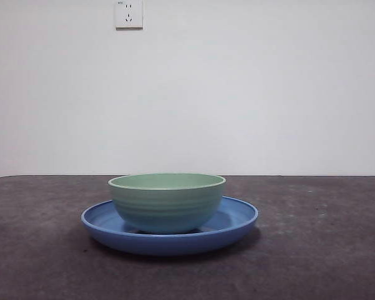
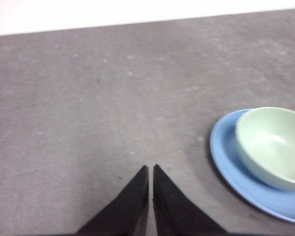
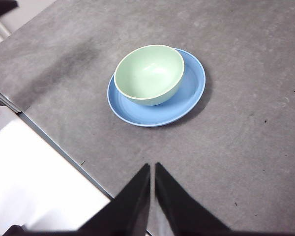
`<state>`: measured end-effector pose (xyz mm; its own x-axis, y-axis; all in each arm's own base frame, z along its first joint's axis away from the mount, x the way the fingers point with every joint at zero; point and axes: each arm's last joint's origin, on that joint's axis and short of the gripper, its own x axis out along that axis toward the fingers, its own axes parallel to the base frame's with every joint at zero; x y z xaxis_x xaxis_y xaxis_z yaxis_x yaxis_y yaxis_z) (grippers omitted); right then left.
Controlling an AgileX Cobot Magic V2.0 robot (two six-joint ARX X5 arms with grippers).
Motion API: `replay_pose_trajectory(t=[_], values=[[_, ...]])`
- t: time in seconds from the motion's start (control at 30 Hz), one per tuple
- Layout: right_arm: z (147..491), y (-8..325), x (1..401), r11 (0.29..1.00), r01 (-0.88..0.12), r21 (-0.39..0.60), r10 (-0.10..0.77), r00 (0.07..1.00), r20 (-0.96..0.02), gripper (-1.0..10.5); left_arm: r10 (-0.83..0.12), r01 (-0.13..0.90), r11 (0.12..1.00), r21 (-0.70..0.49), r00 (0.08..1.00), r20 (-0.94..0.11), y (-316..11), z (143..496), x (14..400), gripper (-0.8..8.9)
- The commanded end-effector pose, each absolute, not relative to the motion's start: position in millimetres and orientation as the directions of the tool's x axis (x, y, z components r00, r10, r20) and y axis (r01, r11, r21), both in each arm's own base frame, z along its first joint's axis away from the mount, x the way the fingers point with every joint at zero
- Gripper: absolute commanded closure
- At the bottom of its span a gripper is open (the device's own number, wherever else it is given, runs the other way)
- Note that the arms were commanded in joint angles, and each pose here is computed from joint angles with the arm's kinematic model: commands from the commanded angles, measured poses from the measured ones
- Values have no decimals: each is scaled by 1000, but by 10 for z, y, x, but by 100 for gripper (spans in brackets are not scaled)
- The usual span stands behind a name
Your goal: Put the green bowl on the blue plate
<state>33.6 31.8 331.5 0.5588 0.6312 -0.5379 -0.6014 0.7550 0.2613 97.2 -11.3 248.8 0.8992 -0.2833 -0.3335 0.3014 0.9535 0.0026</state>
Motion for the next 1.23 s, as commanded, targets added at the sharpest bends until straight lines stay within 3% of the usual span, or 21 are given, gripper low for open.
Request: replay_pose_trajectory(t=[0.03,0.2,0.5,1.23], values=[[3335,322,336,750,-606,266,640,560,-527,935,-238,252,968,15,930,-282,-97,2203,1017,798],[3335,322,336,750,-606,266,640,560,-527,935,-133,129,991,-30,965,-226,-66,1805,1005,798],[3335,322,336,750,-606,266,639,560,-527,935,-122,119,993,-25,972,-201,-61,1532,957,798],[3336,322,336,750,-606,266,640,560,-526,935,-12,11,1000,-10,983,-181,-12,1489,956,798]])
